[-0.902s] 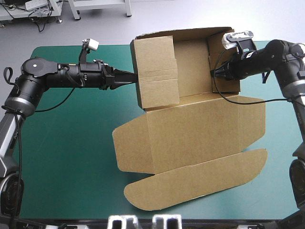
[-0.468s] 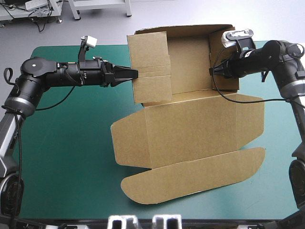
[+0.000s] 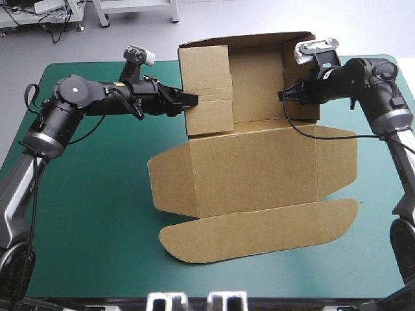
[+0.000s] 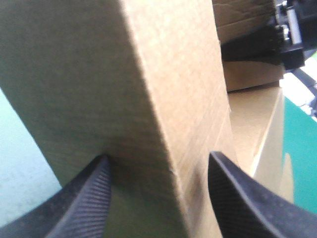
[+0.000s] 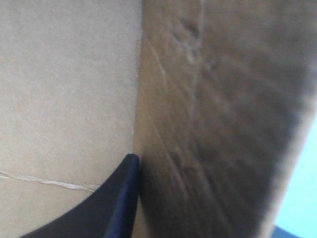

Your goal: Fold the box

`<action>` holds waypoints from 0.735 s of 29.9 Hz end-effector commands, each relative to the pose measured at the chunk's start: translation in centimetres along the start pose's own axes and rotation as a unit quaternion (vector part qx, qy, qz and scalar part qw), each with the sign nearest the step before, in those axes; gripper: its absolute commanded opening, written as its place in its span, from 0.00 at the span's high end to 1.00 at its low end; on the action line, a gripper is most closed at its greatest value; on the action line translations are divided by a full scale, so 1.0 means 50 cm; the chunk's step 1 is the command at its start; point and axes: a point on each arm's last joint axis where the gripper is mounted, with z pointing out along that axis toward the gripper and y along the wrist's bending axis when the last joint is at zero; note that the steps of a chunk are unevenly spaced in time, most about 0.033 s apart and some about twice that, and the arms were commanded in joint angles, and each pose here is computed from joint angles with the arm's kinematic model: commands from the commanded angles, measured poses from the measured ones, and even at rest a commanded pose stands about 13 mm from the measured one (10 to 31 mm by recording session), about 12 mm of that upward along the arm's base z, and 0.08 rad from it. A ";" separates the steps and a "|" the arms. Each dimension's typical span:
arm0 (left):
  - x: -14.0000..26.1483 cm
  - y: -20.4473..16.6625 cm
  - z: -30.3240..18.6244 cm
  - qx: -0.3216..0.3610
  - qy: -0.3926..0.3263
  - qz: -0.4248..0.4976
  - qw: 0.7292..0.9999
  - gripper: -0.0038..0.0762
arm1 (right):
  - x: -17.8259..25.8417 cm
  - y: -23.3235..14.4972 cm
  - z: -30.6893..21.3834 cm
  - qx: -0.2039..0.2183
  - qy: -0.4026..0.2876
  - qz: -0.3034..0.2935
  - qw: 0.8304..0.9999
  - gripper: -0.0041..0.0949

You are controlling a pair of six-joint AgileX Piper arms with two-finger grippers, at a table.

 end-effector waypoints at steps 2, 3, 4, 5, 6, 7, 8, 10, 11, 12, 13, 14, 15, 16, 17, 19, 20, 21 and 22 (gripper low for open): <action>-0.041 -0.048 -0.013 -0.051 -0.055 0.006 0.997 0.43 | -0.031 0.018 -0.037 -0.018 -0.064 0.029 0.997 0.98; -0.043 -0.052 -0.008 -0.065 -0.060 0.003 0.996 0.43 | -0.030 0.018 -0.035 -0.019 -0.063 0.033 0.997 0.98; -0.043 -0.055 -0.004 -0.074 -0.063 0.004 0.995 0.43 | -0.030 0.017 -0.030 -0.019 -0.061 0.036 0.997 0.98; -0.042 -0.058 0.000 -0.086 -0.064 0.007 0.994 0.43 | -0.031 0.018 -0.029 -0.020 -0.062 0.038 0.997 0.98; -0.040 -0.061 0.006 -0.100 -0.061 0.006 0.993 0.43 | -0.030 0.018 -0.027 -0.021 -0.061 0.040 0.997 0.98; -0.038 -0.064 0.012 -0.114 -0.057 0.008 0.992 0.44 | -0.030 0.018 -0.025 -0.021 -0.060 0.040 0.997 0.98; -0.035 -0.066 0.020 -0.129 -0.053 0.014 0.990 0.45 | -0.030 0.020 -0.024 -0.022 -0.060 0.039 0.997 0.98; -0.029 -0.065 0.032 -0.161 -0.043 0.021 0.986 0.48 | -0.030 0.023 -0.022 -0.025 -0.059 0.038 0.997 0.98; -0.027 -0.064 0.036 -0.180 -0.043 0.016 0.983 0.49 | -0.031 0.025 -0.023 -0.029 -0.059 0.042 0.997 0.98; -0.024 -0.060 0.042 -0.196 -0.039 0.015 0.980 0.49 | -0.031 0.028 -0.023 -0.037 -0.061 0.048 0.996 0.98; -0.024 -0.057 0.044 -0.212 -0.039 0.014 0.976 0.49 | -0.032 0.032 -0.023 -0.049 -0.062 0.052 0.996 0.98; -0.021 -0.048 0.048 -0.227 -0.038 0.004 0.973 0.49 | -0.033 0.036 -0.024 -0.061 -0.065 0.053 0.995 0.98; -0.021 -0.044 0.048 -0.236 -0.038 -0.003 0.971 0.49 | -0.034 0.039 -0.024 -0.070 -0.066 0.052 0.994 0.98; -0.019 -0.039 0.050 -0.243 -0.035 -0.010 0.969 0.49 | -0.035 0.043 -0.025 -0.079 -0.067 0.054 0.993 0.98; -0.017 -0.037 0.051 -0.246 -0.035 -0.020 0.968 0.49 | -0.035 0.045 -0.025 -0.086 -0.068 0.055 0.992 0.98; -0.016 -0.034 0.052 -0.250 -0.037 -0.036 0.967 0.50 | -0.034 0.049 -0.026 -0.097 -0.066 0.051 0.992 0.98; -0.016 -0.035 0.053 -0.248 -0.038 -0.042 0.967 0.52 | -0.033 0.049 -0.026 -0.098 -0.063 0.051 0.992 0.98; -0.016 -0.035 0.053 -0.246 -0.039 -0.047 0.967 0.56 | -0.032 0.050 -0.026 -0.099 -0.060 0.049 0.992 0.98; -0.016 -0.036 0.053 -0.244 -0.040 -0.050 0.968 0.63 | -0.030 0.049 -0.024 -0.097 -0.053 0.045 0.993 0.98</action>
